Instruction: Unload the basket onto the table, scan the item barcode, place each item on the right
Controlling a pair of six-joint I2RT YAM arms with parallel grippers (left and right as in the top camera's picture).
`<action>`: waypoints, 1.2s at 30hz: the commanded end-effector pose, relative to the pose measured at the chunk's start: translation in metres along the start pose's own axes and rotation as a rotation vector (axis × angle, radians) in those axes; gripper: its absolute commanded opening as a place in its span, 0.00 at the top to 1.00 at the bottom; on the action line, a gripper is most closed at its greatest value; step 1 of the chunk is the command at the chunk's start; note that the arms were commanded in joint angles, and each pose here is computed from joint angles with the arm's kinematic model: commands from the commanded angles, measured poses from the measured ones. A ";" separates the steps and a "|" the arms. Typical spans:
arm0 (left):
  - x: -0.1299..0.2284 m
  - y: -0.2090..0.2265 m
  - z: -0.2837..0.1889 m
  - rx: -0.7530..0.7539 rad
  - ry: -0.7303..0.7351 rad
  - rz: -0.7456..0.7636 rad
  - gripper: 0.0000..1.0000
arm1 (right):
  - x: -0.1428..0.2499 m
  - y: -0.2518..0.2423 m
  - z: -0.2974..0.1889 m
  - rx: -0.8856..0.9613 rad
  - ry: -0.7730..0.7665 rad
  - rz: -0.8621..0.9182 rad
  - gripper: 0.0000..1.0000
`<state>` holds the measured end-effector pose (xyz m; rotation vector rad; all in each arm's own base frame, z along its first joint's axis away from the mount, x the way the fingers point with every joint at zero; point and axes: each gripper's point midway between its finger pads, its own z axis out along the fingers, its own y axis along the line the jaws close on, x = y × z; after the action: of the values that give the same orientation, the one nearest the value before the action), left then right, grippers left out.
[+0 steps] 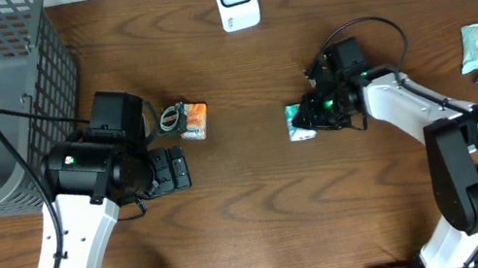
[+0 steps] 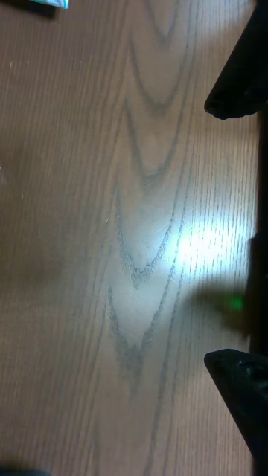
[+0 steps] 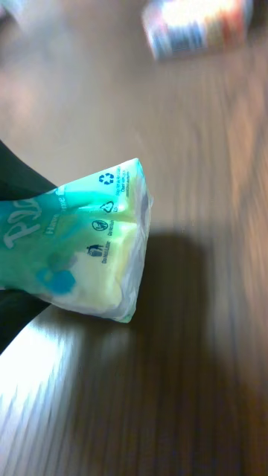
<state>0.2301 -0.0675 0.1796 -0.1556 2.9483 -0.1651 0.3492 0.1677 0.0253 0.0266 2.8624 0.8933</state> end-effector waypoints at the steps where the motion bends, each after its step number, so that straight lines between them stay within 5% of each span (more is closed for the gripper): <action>1: 0.001 0.000 0.001 0.005 0.010 -0.013 0.02 | 0.007 0.053 -0.022 -0.342 0.047 -0.110 0.84; 6: 0.001 0.000 0.001 0.005 0.010 -0.013 0.02 | 0.012 0.095 -0.052 -0.657 0.072 -0.173 0.99; 12: 0.001 0.000 0.001 0.005 0.010 -0.012 0.02 | 0.014 0.123 -0.079 -0.882 0.075 -0.265 0.99; 36: 0.001 0.000 0.001 0.005 0.010 -0.013 0.02 | 0.002 0.130 -0.104 -0.977 0.072 -0.256 0.99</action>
<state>0.2302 -0.0675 0.1796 -0.1562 2.9479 -0.1653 0.3293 0.2223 0.1691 -0.4481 2.1337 2.0894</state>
